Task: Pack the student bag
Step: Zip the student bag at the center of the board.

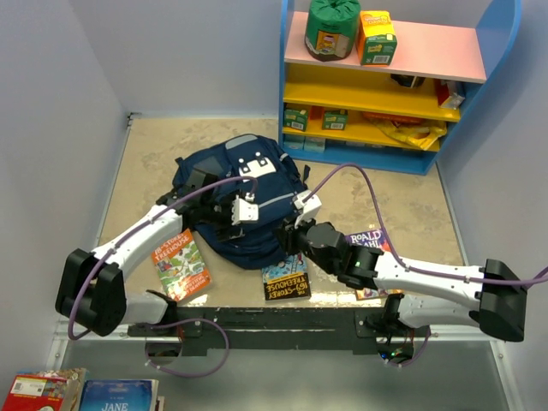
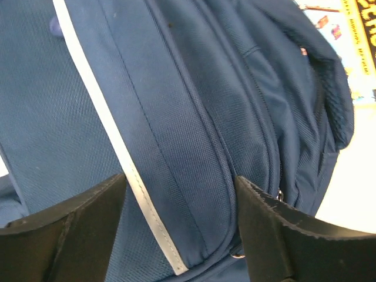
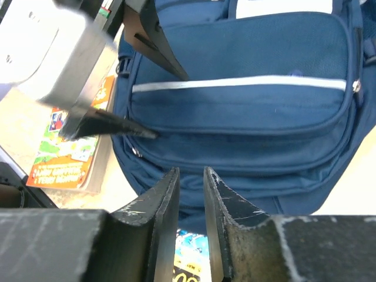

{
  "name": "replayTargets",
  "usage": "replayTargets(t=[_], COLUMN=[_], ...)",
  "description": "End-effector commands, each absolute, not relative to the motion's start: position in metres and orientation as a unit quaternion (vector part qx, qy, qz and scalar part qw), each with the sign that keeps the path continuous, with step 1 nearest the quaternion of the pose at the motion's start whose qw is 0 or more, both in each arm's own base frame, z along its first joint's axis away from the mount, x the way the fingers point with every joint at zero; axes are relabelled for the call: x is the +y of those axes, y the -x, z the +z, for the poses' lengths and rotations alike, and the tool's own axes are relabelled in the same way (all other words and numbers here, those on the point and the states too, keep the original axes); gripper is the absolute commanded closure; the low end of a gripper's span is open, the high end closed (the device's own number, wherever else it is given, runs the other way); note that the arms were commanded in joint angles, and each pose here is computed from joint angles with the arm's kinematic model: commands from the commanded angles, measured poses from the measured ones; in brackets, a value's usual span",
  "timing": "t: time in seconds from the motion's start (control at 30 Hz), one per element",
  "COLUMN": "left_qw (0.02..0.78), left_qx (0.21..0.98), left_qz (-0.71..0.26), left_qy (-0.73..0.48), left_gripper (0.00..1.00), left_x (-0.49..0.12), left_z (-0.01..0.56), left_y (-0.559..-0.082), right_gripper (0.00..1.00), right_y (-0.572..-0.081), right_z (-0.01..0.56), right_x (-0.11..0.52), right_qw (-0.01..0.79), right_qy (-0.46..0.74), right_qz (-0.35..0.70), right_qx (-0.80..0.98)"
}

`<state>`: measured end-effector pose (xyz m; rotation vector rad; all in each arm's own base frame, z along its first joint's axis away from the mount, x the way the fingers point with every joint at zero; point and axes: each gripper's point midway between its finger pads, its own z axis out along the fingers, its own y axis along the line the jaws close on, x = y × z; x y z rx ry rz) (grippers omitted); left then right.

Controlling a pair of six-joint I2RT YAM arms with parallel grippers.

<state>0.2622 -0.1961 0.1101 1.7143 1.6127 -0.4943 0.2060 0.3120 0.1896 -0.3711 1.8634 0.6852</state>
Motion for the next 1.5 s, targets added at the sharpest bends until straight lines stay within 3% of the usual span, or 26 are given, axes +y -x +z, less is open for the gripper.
replayTargets(t=[0.0,0.07,0.1,0.17,0.53,0.93,1.03,1.23,1.47], left_qw=[0.403,0.398,0.400,0.407,0.468,0.444,0.438,0.436,0.436], left_qx=[0.654,0.659,0.662,0.679,0.698,0.718,0.722,0.724,0.727], left_qz=[-0.129,-0.115,-0.116,-0.114,-0.174,-0.217,-0.222,-0.235,-0.252], left_qy=[-0.627,-0.627,-0.623,-0.601,-0.513,-0.490,-0.487,-0.481,-0.467], left_gripper=[0.38,0.54,0.78,1.00,1.00,1.00,1.00,1.00,1.00], left_x=[-0.196,-0.194,-0.196,-0.197,-0.224,-0.244,-0.254,-0.278,-0.304], left_z=[0.117,0.116,0.118,0.125,0.242,0.233,0.225,0.209,0.209], left_y=[-0.299,-0.300,-0.299,-0.303,-0.320,-0.306,-0.302,-0.297,-0.307], right_gripper=[0.74,0.73,0.73,0.73,0.74,0.57,0.53,0.48,0.49], right_y=[-0.206,-0.206,-0.205,-0.205,-0.205,-0.182,-0.187,-0.161,-0.172], right_z=[0.193,0.193,0.193,0.191,0.221,0.252,0.236,0.210,0.169], right_x=[0.306,0.305,0.306,0.307,0.322,0.362,0.360,0.364,0.337], right_qw=[0.535,0.536,0.537,0.534,0.560,0.604,0.586,0.490,0.458], right_qy=[0.133,0.135,0.138,0.142,0.186,0.289,0.253,0.144,0.044], right_qz=[0.293,0.294,0.296,0.296,0.304,0.265,0.239,0.339,0.264], right_qx=[0.781,0.780,0.778,0.779,0.748,0.694,0.732,0.790,0.848])
